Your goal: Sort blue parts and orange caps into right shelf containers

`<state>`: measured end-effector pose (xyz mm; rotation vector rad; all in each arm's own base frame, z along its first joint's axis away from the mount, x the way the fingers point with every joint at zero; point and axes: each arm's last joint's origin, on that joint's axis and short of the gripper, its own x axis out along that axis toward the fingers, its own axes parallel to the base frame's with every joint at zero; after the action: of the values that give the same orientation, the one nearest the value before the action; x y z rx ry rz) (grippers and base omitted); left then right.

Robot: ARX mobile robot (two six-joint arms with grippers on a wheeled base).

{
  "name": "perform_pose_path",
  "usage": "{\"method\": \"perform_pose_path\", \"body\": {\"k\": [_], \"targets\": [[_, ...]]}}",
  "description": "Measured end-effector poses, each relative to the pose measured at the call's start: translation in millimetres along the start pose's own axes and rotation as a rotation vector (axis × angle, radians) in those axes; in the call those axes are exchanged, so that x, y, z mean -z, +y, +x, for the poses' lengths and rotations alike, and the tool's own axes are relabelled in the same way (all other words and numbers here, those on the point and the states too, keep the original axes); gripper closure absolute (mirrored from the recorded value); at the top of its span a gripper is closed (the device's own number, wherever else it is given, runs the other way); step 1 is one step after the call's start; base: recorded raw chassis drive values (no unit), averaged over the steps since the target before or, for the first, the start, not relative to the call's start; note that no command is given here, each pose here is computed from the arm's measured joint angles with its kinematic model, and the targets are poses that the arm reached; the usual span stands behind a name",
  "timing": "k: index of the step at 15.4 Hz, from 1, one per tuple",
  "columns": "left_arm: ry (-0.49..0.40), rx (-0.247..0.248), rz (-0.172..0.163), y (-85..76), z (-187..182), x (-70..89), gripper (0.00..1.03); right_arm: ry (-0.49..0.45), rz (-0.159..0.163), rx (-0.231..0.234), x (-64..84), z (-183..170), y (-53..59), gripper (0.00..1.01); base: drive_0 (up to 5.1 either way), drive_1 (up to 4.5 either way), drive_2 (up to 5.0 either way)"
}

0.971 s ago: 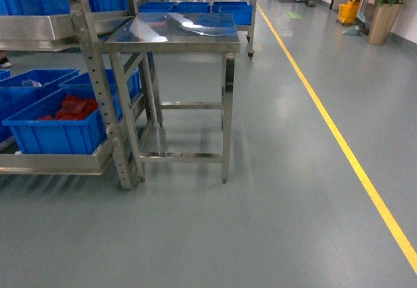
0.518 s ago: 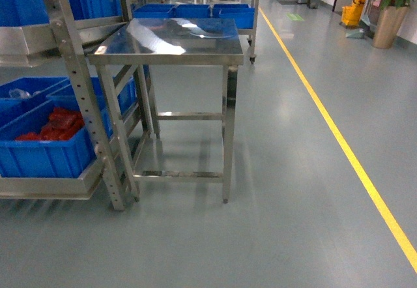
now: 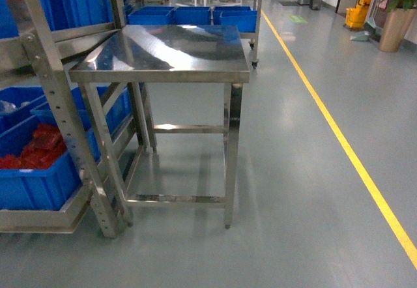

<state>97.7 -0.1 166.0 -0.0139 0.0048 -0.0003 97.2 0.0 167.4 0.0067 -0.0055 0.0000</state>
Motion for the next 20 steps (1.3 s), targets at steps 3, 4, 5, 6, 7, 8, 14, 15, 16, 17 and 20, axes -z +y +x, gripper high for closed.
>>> {"method": "perform_pose_path", "body": {"k": [3,4,5,6,7,8,14,15,16,17,20], "targets": [[-0.001,0.001,0.0,0.0,0.0,-0.1,0.61,0.005,0.0,0.0,0.5,0.0,0.0,0.56,-0.1,4.25,-4.4],[0.004,0.0,0.0,0.0,0.0,0.4,0.61,0.002,0.0,0.0,0.1,0.0,0.0,0.56,0.0,4.3,-4.3],[0.001,0.0,0.0,0.0,0.0,0.1,0.61,0.004,0.0,0.0,0.4,0.0,0.0,0.56,0.0,4.32,-4.3],[0.002,0.0,0.0,0.0,0.0,0.2,0.61,0.003,0.0,0.0,0.3,0.0,0.0,0.56,0.0,4.33,-4.3],[0.001,0.0,0.0,0.0,0.0,0.1,0.61,0.002,0.0,0.0,0.2,0.0,0.0,0.56,0.1,4.32,-4.2],[-0.001,0.0,0.0,0.0,0.0,-0.1,0.61,0.0,0.0,0.0,0.0,0.0,0.0,0.56,0.0,0.0,0.0],[0.003,0.0,0.0,0.0,0.0,0.4,0.61,0.005,0.0,0.003,0.4,0.0,-0.1,0.56,-3.3,1.67,1.7],[0.002,0.001,0.0,0.0,0.0,0.2,0.61,0.005,0.0,0.003,0.4,0.0,-0.1,0.56,-4.9,2.49,2.5],[0.0,0.001,0.0,0.0,0.0,0.0,0.61,0.001,0.0,0.003,0.1,0.0,-0.1,0.56,-4.9,2.48,2.5],[0.003,0.001,0.0,0.0,0.0,0.3,0.61,0.005,0.0,0.003,0.5,0.0,-0.1,0.56,-5.0,2.45,2.5],[0.002,0.0,0.0,0.0,0.0,0.1,0.61,0.004,0.0,0.003,0.4,0.0,-0.1,0.56,-4.9,2.51,2.5]]}}
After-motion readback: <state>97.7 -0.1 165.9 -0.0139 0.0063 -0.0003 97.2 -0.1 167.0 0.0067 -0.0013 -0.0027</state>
